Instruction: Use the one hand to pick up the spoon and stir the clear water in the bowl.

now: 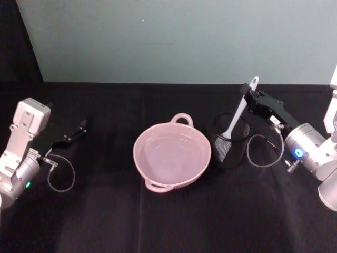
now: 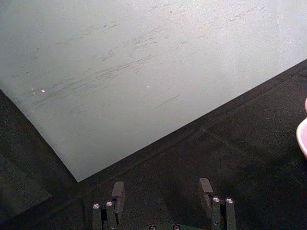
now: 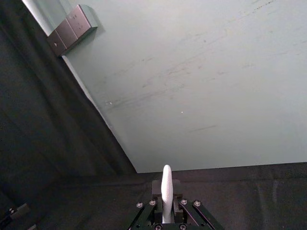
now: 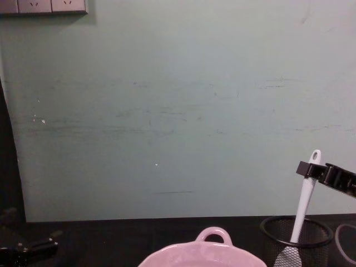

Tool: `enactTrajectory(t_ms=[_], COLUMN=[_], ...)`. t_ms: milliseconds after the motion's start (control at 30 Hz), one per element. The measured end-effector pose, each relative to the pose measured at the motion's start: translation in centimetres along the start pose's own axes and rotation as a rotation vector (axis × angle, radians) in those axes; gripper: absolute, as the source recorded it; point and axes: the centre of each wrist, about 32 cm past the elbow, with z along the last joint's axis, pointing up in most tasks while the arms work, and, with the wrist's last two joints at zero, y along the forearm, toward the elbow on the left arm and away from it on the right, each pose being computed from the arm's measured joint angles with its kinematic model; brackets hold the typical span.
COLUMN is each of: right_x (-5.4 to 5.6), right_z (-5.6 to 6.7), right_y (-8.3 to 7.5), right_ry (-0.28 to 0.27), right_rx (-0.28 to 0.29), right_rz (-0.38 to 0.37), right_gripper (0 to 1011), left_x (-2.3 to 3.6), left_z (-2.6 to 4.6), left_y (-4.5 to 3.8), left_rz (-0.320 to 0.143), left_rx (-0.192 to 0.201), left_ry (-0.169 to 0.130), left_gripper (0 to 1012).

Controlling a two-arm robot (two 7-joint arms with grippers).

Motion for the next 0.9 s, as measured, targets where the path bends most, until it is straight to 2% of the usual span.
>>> enactTrajectory(t_ms=[300,400,633,700,733,900], right_x=[0.1,0.1,0.1,0.1,0.1,0.5], right_z=[-0.3,-0.4,-0.2,-0.3,-0.4,-0.8], right_y=[-0.2,-0.2,-0.7,-1.1,-1.5,-2.5], right_ry=[0.007,0.006,-0.005,-0.006,-0.005,0.003], right_rx=[0.001,0.002,0.003,0.001,-0.003,-0.014], right_rz=[-0.006,-0.007,-0.012,-0.017,-0.021,-0.041], right_gripper=[121,153,366,425,486,628], left_x=[0.00,0.00,0.00,0.00,0.00,0.00], left_z=[0.00,0.00,0.00,0.00,0.00,0.00], left_y=[0.00,0.00,0.00,0.00,0.00,0.00], left_rz=[0.000,0.000,0.000,0.000,0.000,0.000], left_rx=[0.000,0.000,0.000,0.000,0.000,0.000], left_ry=[0.000,0.000,0.000,0.000,0.000,0.000], left_gripper=[1011,1011,1011,1011,1011,1011])
